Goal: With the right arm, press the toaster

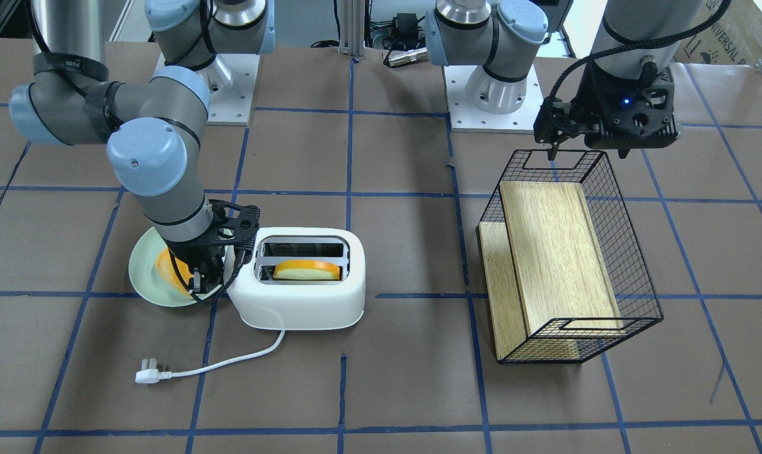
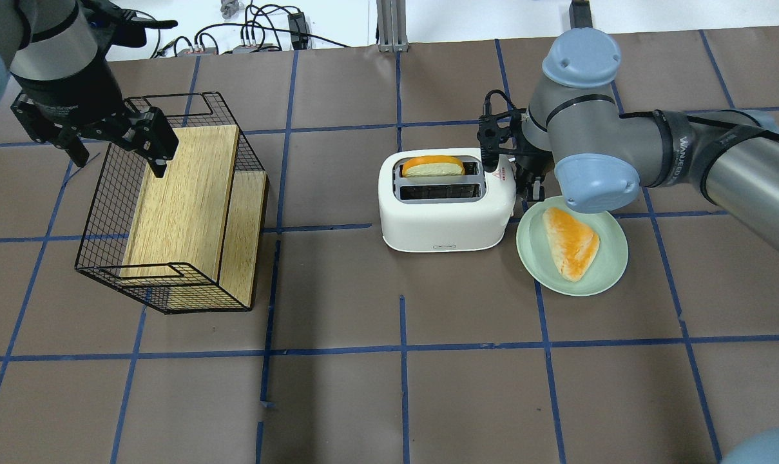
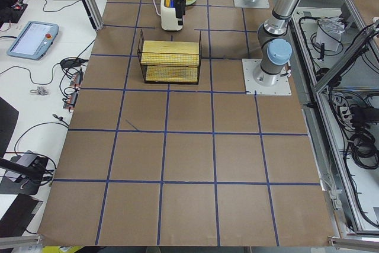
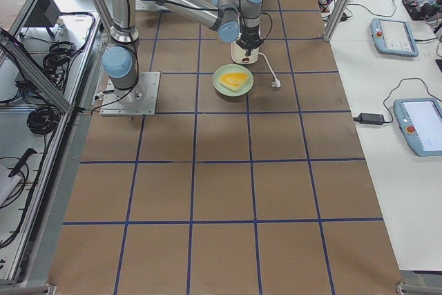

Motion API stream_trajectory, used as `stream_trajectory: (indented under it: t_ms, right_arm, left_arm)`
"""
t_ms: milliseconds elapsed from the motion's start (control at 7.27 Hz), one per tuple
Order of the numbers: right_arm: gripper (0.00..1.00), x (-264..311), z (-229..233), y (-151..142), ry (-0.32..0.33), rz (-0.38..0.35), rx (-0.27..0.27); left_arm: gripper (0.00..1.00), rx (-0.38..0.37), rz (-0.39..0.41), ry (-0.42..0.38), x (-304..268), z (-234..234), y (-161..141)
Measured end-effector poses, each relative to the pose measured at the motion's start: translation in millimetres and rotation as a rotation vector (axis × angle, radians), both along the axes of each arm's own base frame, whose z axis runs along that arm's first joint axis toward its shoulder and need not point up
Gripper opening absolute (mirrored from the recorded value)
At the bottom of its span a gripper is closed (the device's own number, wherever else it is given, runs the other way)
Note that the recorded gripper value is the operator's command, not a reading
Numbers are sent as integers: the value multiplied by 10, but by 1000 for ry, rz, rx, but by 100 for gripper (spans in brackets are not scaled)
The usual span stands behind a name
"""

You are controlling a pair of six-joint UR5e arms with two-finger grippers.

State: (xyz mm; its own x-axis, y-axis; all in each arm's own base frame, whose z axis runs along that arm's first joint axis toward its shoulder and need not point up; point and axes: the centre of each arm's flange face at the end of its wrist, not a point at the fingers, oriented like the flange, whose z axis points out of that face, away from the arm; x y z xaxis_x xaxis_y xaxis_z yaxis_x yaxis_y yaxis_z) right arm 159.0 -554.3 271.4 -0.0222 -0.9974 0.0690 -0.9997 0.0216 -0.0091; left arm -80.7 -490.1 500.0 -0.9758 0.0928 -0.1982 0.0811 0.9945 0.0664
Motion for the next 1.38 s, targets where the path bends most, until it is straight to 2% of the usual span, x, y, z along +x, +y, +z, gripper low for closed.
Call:
stream_trajectory:
  t_ms: [275,550,825,962,1100,1375]
  right_arm:
    - [2,-1,62,-8,-1,-14,-10]
    - [2,0,318,-23,-6,-57,-31]
    - [3,1,827,-18,-12,-119,-27]
    - [7,2,1094,-28,-14,-163,-16]
    - [7,3,1294,-51,-14,-237,-7]
    - [7,-8,1437,-82,-16,-439,-5]
  left_arm:
    - [100,0,0,0,0,0,0]
    - [100,0,0,0,0,0,0]
    - [100,0,0,0,0,1,1]
    - [100,0,0,0,0,1,0]
    - [100,0,0,0,0,0,0]
    - [100,0,0,0,0,0,0]
